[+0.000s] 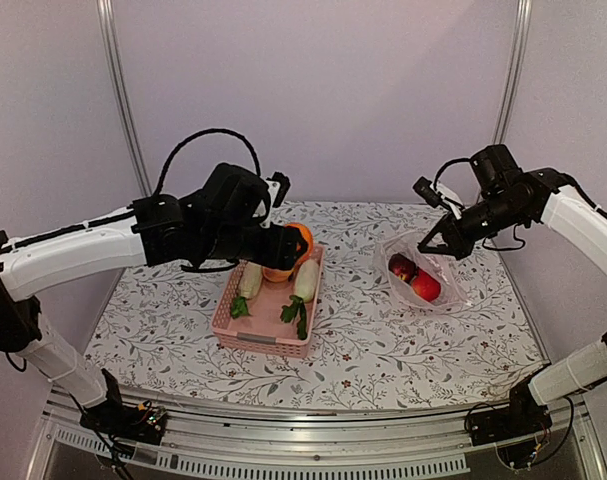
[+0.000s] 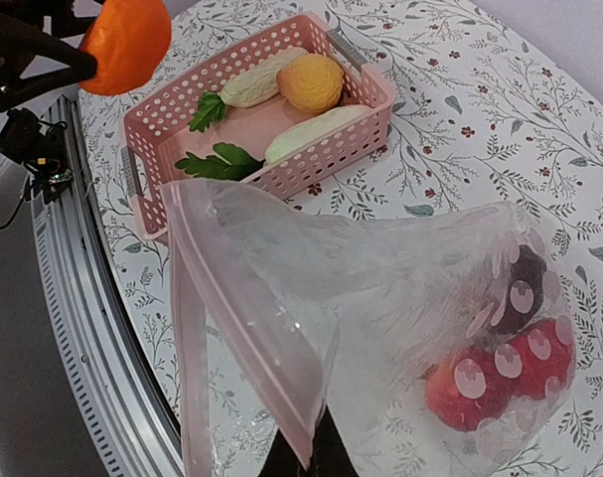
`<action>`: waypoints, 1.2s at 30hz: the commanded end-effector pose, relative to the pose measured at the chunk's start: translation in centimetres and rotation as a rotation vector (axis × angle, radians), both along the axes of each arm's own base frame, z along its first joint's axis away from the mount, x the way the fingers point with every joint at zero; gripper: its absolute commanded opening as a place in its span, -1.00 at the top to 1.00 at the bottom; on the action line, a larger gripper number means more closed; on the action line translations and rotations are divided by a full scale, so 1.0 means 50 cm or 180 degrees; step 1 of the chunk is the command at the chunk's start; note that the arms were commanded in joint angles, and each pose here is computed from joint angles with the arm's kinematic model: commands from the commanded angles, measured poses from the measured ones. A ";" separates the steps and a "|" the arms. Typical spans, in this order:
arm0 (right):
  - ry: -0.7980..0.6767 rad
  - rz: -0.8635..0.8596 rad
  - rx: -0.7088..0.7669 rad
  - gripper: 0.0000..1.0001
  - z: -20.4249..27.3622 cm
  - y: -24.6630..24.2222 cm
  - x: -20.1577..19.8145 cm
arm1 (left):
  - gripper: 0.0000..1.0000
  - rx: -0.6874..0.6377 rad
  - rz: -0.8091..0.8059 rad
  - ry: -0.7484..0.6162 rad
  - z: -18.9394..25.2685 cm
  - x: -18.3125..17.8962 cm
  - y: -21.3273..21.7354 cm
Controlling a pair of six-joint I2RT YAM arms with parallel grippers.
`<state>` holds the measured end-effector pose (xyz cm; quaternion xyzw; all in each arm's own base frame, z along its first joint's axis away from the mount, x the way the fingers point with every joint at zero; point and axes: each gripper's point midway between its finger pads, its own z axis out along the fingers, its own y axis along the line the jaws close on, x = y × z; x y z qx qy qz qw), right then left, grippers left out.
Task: Place the food in the zip-top bag and seal the zipper
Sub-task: Place the fake fruit in the zipper food storage bag.
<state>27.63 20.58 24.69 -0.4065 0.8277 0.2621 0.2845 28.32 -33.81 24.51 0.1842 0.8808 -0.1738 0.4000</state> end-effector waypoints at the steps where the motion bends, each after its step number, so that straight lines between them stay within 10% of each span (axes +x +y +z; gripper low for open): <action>1: -0.0015 0.0137 -0.0037 1.00 0.030 0.015 -0.017 | -0.18 -0.0429 -0.0442 -0.0721 0.149 -0.048 -0.087; 17: 0.0080 0.0413 0.0216 1.00 0.085 0.041 -0.055 | -0.20 -0.0361 -0.1964 -0.2105 0.271 -0.270 -0.337; 36: 0.0118 0.0421 0.0301 1.00 0.102 0.053 -0.046 | -0.20 0.1069 -0.1489 -0.2306 0.125 -0.179 -0.424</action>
